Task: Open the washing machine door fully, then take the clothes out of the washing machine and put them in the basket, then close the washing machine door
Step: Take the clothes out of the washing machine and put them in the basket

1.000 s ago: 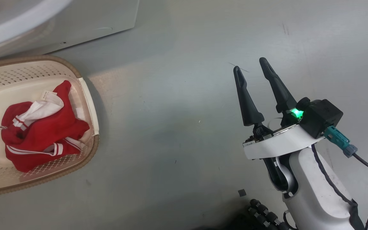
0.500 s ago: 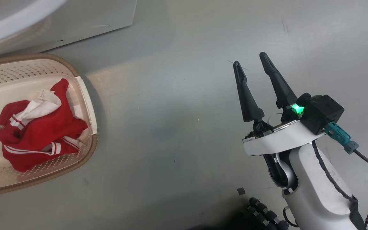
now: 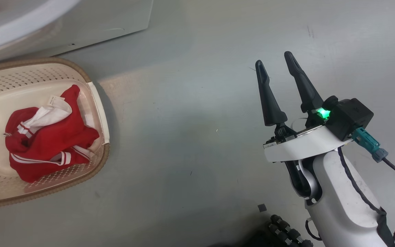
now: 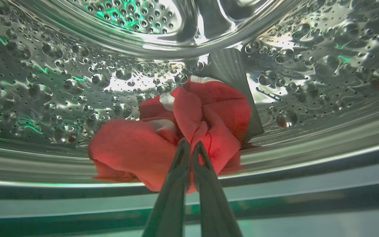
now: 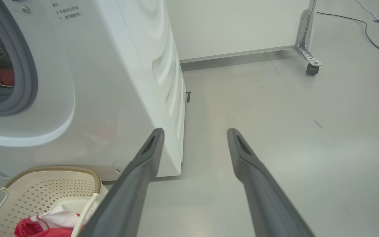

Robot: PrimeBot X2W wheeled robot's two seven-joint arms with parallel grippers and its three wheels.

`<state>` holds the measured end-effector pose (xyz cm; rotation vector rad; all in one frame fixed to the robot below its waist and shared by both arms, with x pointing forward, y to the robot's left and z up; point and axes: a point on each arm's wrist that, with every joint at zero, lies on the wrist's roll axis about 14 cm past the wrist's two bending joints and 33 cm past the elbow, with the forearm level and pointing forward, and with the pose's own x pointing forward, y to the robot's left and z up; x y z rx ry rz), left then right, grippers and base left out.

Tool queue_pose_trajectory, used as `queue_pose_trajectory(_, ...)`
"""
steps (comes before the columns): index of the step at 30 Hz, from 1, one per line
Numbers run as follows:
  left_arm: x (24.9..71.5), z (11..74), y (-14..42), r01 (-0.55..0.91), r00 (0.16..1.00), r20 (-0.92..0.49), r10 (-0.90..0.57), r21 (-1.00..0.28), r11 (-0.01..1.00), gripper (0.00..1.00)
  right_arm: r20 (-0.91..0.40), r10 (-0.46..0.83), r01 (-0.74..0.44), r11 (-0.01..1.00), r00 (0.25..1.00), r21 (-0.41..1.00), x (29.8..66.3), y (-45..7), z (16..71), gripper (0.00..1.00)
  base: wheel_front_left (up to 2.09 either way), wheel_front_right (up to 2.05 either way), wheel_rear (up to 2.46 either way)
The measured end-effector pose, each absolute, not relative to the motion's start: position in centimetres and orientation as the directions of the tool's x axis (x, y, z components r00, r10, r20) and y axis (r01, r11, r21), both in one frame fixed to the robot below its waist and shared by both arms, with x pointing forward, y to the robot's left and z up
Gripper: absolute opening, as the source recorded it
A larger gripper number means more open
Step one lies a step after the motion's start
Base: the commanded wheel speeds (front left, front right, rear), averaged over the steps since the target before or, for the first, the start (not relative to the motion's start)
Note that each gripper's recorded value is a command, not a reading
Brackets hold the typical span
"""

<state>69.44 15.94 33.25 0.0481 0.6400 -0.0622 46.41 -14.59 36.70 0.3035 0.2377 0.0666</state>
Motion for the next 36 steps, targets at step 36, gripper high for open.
queue_pose_trajectory(36, 62.7, 45.0, 15.0, 0.023, 0.999, -0.040, -0.030, -0.177, 0.984, 0.00, -0.141, 0.174, -0.135, 0.958, 0.975, 0.252, 45.5, -11.9, 40.5, 1.00, 0.00, 0.00, 0.00)
